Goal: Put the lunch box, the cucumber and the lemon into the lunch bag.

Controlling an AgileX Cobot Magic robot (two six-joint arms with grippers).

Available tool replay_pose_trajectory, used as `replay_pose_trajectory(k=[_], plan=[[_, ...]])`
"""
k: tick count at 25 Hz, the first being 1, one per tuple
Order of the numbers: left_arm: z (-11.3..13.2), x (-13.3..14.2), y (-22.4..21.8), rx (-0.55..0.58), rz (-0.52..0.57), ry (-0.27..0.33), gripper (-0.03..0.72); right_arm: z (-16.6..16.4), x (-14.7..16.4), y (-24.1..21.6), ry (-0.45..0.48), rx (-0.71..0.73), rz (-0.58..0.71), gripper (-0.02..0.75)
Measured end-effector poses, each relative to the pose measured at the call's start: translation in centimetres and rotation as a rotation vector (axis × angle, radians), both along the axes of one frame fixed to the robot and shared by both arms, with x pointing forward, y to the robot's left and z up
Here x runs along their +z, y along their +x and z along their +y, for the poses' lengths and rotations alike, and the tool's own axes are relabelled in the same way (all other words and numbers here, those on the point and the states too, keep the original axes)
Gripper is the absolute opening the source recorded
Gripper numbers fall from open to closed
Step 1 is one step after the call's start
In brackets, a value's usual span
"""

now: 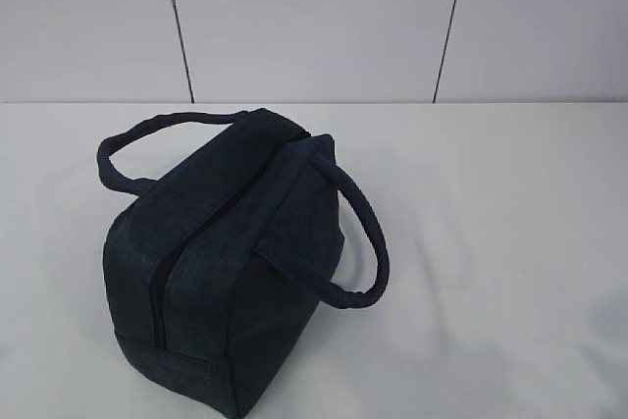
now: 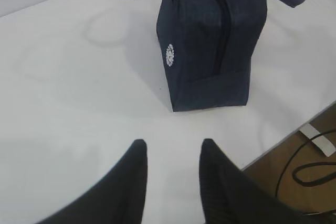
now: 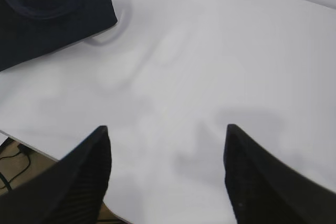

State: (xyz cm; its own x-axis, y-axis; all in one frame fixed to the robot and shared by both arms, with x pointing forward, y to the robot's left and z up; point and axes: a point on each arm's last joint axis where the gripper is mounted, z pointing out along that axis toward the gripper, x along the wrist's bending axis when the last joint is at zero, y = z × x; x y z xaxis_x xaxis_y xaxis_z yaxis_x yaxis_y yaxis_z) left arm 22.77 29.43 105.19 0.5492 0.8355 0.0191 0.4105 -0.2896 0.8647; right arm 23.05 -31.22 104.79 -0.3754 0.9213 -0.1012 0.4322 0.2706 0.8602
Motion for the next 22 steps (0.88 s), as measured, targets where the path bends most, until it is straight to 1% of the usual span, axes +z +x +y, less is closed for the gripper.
replay_pose_trajectory(k=[8,10,13,18,20,22], plan=[[0.02,0.01,0.02,0.007,0.002,-0.005,0.244,0.00,0.01,0.01,-0.001,0.001,-0.002,0.491],[0.00,0.01,0.03,0.026,0.002,-0.005,0.244,0.02,0.01,-0.01,-0.001,-0.013,-0.002,0.491],[-0.09,0.01,0.08,0.109,0.001,-0.005,0.244,0.08,0.01,-0.10,-0.001,-0.086,-0.002,0.491],[-0.27,0.01,0.23,0.300,0.001,-0.007,0.244,0.26,0.01,-0.28,-0.002,-0.264,-0.002,0.491],[-0.32,0.01,0.28,0.358,0.001,-0.007,0.244,0.30,0.01,-0.32,-0.002,-0.299,-0.002,0.491],[-0.35,0.01,0.31,0.393,0.001,-0.007,0.244,0.32,0.01,-0.33,-0.002,-0.314,-0.002,0.491]])
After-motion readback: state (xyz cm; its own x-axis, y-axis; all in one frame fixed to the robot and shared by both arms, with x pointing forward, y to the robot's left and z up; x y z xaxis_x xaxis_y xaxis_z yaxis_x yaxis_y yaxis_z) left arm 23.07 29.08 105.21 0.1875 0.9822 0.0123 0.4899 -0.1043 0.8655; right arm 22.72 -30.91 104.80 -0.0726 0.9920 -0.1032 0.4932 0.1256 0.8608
